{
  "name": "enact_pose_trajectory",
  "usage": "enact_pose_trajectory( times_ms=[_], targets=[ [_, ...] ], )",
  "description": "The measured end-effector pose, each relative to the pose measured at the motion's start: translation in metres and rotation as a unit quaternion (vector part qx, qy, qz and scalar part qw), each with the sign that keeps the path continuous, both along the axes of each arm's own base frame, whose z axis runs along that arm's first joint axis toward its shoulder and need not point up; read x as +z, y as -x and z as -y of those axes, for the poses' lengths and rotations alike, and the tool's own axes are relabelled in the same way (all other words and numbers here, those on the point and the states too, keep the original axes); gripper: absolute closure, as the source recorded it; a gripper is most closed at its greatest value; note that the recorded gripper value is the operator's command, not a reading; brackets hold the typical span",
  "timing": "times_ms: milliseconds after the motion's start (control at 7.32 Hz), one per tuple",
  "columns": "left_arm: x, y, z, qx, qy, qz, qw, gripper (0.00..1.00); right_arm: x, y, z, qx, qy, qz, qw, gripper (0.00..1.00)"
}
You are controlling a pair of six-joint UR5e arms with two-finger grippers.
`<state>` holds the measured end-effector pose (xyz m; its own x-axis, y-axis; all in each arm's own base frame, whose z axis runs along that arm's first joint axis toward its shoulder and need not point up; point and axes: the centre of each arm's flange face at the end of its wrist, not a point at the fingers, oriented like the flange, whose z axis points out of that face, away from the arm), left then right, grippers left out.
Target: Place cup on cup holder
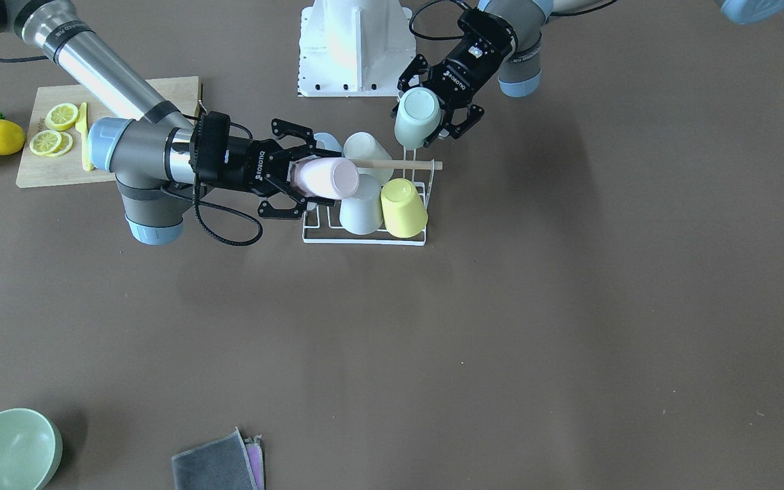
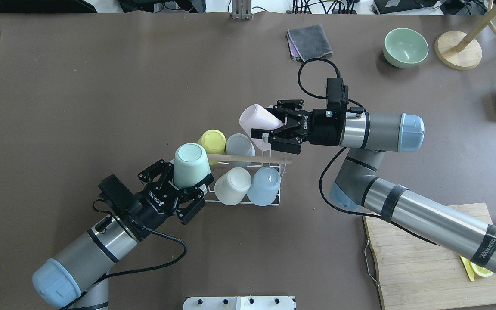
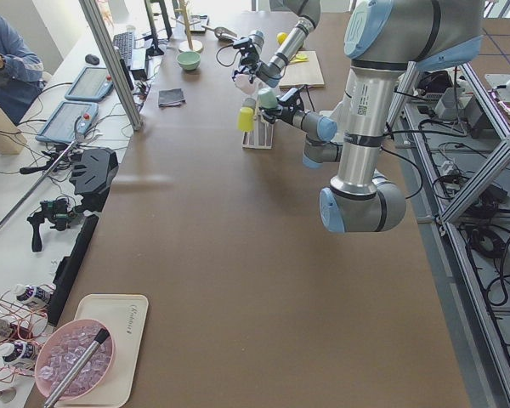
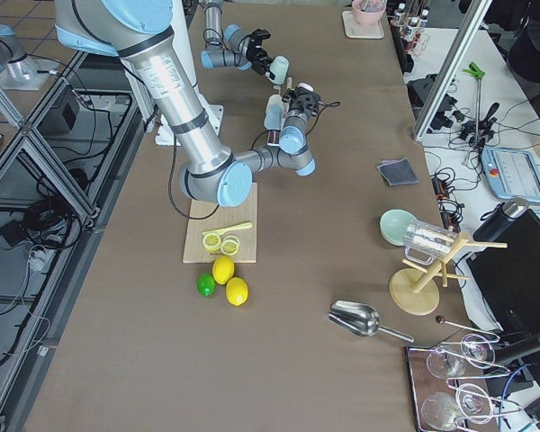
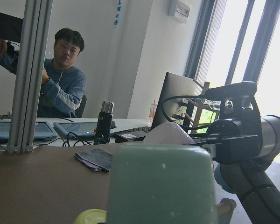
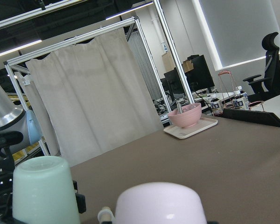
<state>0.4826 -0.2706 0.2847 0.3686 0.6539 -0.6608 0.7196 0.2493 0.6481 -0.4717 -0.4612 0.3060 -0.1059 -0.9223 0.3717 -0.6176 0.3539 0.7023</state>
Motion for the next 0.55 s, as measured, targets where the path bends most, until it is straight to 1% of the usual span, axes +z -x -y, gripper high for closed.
enact_pose_trajectory(
  times_ms=[273, 546],
  targets=[
    [0.0034, 0.0002, 0.0001, -0.007, 0.004, 0.004, 1.0000, 0.24, 0.0023, 0.0103, 0.0068, 0.000, 0.005, -0.009, 0.9999, 1.00],
    [0.0064, -0.0020, 0.0009, -0.013, 0.008, 0.009, 0.9998, 0.24, 0.0047, 0.0119, 0.0081, -0.001, 0.006, -0.010, 0.9999, 1.00]
  ],
)
